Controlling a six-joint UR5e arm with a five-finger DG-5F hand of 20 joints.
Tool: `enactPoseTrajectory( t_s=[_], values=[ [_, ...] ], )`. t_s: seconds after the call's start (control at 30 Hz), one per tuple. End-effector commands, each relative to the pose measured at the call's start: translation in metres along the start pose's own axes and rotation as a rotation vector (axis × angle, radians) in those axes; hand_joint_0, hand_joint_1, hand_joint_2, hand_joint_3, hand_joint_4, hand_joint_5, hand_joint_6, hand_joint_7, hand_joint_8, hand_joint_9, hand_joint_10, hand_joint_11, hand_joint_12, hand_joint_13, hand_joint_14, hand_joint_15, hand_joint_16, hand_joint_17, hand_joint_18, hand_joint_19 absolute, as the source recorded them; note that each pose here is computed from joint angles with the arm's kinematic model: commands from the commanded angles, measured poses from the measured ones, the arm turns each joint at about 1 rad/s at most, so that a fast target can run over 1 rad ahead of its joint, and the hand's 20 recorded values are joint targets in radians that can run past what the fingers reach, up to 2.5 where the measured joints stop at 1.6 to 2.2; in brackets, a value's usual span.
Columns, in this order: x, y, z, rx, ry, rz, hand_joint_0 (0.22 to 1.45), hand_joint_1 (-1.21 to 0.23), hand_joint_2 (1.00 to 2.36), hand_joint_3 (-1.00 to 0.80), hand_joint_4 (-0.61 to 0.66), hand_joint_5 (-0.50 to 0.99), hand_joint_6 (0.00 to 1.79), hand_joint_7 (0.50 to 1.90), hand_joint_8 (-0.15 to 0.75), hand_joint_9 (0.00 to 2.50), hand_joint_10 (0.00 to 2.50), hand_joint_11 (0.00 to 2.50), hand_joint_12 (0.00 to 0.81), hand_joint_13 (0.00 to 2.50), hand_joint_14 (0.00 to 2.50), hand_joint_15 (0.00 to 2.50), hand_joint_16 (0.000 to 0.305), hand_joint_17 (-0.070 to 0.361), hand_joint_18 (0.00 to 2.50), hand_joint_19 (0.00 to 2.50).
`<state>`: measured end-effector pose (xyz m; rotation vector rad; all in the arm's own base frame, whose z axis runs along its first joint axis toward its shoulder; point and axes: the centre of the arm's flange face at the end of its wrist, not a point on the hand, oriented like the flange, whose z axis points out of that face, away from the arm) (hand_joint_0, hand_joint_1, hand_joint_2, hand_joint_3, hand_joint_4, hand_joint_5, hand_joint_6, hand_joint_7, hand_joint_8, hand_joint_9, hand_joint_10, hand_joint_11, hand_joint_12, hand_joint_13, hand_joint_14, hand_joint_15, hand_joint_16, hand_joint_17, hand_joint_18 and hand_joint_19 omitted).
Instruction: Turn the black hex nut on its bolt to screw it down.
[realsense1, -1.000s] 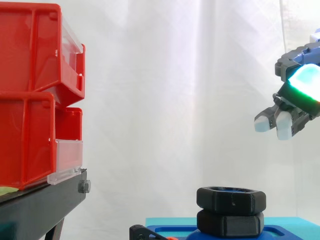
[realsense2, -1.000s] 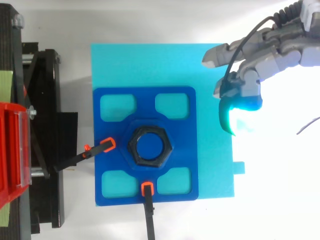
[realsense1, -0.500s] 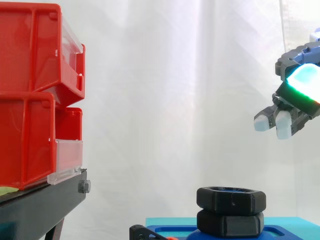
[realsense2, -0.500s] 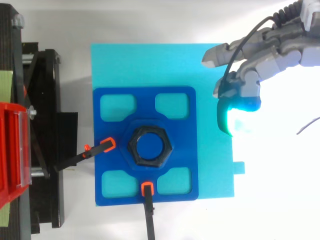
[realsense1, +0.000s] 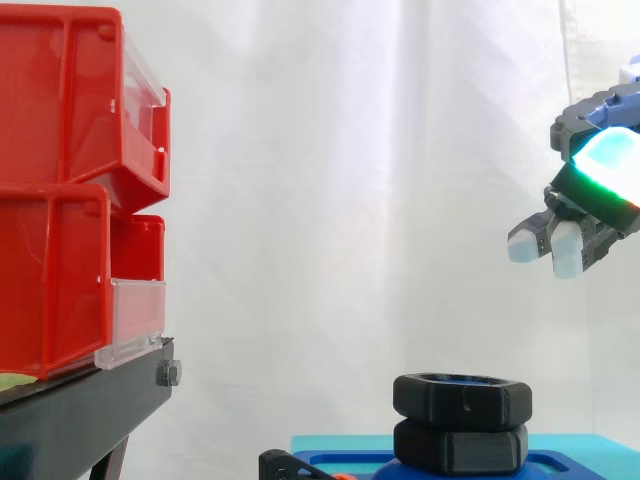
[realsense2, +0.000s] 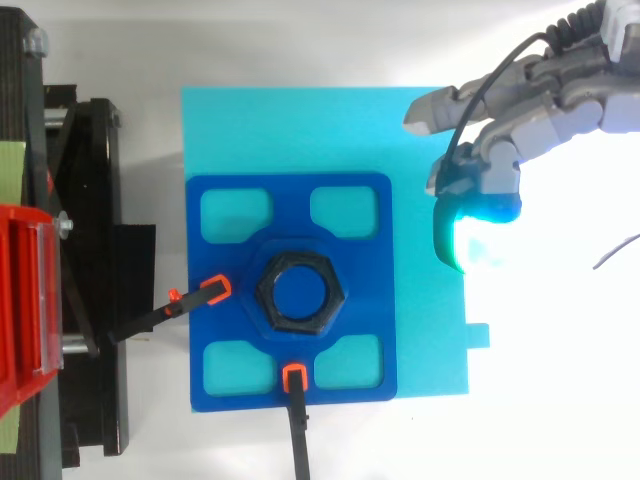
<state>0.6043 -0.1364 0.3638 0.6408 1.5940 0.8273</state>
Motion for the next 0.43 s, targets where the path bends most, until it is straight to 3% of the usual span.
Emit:
enactPoseTrajectory(
  t_s=[0.0,0.4],
  values=[
    [0.0000,0.0001,-0.0001,0.000,0.000,0.000,0.51,-0.39,1.00,-0.50,0.31,-0.15,0.50,1.00,0.313,0.61,0.00,0.15,0.372,0.30,0.00,0.00,0.053,0.119,0.36,0.20],
    [-0.0001,0.0002,0.0001,-0.001,-0.001,0.000,0.51,-0.39,1.00,-0.50,0.31,-0.15,0.50,0.99,0.315,0.60,0.00,0.14,0.372,0.30,0.00,0.00,0.053,0.119,0.37,0.21]
  ],
)
